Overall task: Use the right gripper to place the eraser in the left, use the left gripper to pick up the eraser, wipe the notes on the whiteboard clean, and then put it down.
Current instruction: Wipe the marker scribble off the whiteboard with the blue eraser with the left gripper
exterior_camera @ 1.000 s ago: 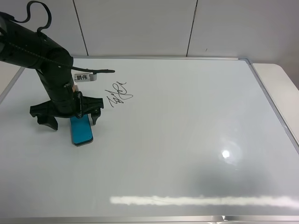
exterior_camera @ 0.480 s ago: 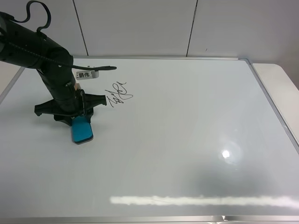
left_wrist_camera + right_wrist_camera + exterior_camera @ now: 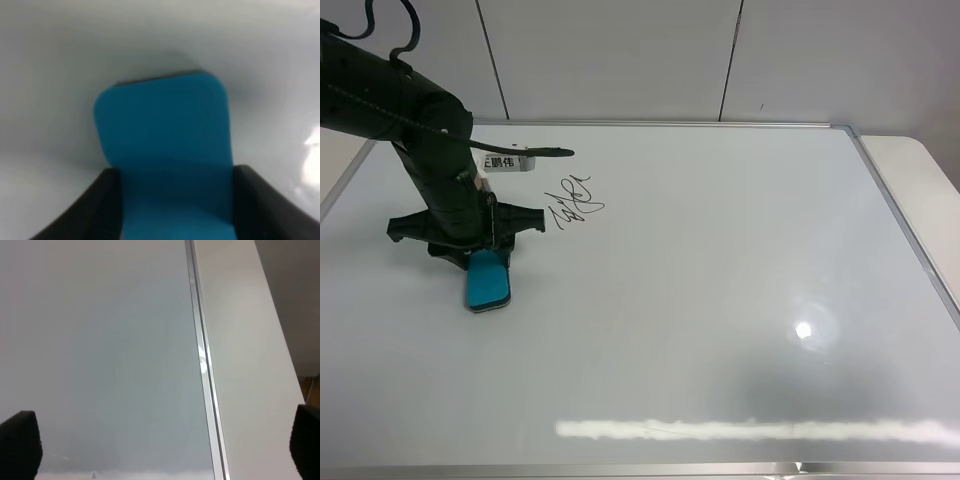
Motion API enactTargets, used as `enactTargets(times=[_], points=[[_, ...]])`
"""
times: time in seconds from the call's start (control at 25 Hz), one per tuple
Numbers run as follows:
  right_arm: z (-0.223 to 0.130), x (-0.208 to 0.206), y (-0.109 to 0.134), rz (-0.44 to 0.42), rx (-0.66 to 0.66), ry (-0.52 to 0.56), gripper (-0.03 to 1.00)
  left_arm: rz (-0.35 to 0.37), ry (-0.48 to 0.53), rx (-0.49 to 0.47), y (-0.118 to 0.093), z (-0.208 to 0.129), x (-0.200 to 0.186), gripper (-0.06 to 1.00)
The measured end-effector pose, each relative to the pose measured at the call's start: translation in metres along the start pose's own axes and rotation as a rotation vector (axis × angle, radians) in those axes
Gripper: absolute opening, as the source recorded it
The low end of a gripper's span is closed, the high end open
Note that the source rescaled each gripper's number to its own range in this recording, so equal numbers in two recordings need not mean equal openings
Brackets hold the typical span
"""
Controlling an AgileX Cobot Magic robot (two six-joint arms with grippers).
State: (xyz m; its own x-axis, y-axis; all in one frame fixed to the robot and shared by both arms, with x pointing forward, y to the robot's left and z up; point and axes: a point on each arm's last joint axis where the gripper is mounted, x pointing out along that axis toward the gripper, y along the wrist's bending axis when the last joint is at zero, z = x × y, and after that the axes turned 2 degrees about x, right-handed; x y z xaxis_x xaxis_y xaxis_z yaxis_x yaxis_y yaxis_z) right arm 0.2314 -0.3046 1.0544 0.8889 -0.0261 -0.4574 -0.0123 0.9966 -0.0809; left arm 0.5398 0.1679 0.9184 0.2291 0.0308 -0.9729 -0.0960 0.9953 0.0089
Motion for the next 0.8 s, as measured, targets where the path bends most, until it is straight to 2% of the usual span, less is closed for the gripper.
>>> enactTargets(times=[0.16, 0.4, 0.8], points=[[0.0, 0.0, 0.0, 0.0, 0.0, 0.0, 1.0, -0.015, -0.058, 0.118, -0.002, 0.016, -0.027, 0.0], [0.0, 0.0, 0.0, 0.0, 0.0, 0.0, 1.0, -0.017, -0.128, 0.246, -0.001, 0.05, -0.04, 0.0], [0.0, 0.0, 0.0, 0.0, 0.0, 0.0, 1.0, 0.02, -0.125, 0.447, -0.001, 0.107, 0.014, 0.0]])
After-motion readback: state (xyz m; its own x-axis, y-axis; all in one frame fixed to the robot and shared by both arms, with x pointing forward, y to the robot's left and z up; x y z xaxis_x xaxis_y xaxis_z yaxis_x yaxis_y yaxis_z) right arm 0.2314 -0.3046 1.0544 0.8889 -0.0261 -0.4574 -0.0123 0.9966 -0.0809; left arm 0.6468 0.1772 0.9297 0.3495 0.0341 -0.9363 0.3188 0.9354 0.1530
